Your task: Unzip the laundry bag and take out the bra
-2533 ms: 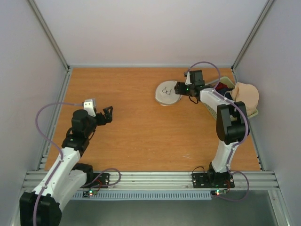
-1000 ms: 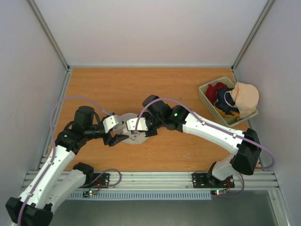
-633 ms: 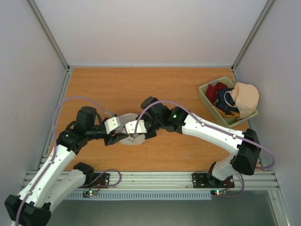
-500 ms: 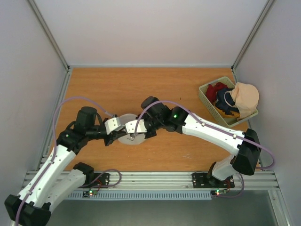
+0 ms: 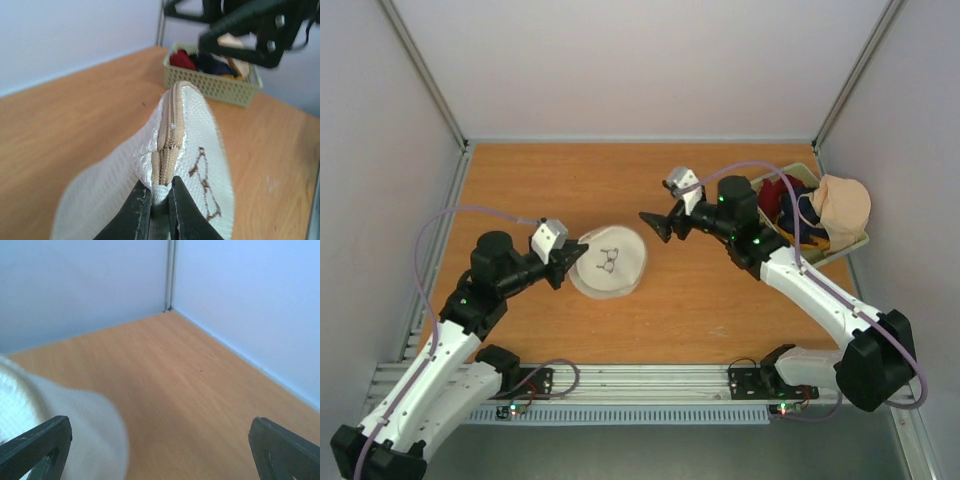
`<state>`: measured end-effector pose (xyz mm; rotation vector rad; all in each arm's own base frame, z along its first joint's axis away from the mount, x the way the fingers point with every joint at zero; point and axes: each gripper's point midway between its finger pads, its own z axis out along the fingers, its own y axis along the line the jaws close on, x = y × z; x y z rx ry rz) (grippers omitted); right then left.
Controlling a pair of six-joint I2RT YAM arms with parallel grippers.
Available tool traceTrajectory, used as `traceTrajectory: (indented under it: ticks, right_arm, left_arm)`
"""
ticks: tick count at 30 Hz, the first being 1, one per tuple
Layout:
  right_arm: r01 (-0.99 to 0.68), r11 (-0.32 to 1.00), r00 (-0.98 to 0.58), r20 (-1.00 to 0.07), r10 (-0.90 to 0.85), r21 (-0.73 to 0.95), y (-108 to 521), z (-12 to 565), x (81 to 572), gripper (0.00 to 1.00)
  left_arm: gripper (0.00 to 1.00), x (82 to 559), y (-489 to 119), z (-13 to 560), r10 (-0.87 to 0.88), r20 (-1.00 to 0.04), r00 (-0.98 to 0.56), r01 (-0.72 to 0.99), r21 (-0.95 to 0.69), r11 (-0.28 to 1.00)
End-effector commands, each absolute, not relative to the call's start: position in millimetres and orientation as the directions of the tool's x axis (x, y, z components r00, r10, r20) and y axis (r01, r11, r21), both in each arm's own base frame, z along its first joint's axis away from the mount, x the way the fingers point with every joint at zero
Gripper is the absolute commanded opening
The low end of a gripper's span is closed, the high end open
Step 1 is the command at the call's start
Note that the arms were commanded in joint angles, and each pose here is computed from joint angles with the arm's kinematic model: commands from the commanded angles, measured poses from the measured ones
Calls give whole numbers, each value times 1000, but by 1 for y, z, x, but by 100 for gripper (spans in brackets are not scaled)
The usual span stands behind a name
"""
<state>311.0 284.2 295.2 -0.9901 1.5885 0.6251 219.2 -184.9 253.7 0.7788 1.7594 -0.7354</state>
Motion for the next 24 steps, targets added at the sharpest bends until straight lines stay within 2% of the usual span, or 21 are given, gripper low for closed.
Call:
traceTrajectory:
  ticks: [1, 5, 10, 21, 23, 24]
  right_arm:
    - [-906, 392, -142, -987, 72, 159, 285, 335, 283, 98]
    - [-914, 349, -174, -976, 132, 210, 280, 328, 266, 98]
    - [-871, 396, -256, -957, 137, 290, 281, 303, 283, 98]
    - [-869, 329, -341, -929, 145, 370, 303, 275, 297, 98]
    - [-888, 288, -334, -933, 136, 360, 307, 276, 292, 97]
    - [-896, 265, -333, -934, 129, 356, 309, 276, 289, 93]
  left_arm:
    - [1, 239, -178, 327, -118, -988, -97, 736, -151, 660]
    - [1, 250, -172, 330, -168, -980, -108, 691, -195, 696]
    - [1, 227, -191, 340, -176, -981, -85, 808, -171, 564]
    - [1, 221, -194, 347, -158, -987, -39, 835, -119, 537]
    - [1, 221, -195, 347, -155, -987, -39, 836, -117, 536]
    - [1, 221, -194, 347, -155, -987, -39, 834, -118, 538]
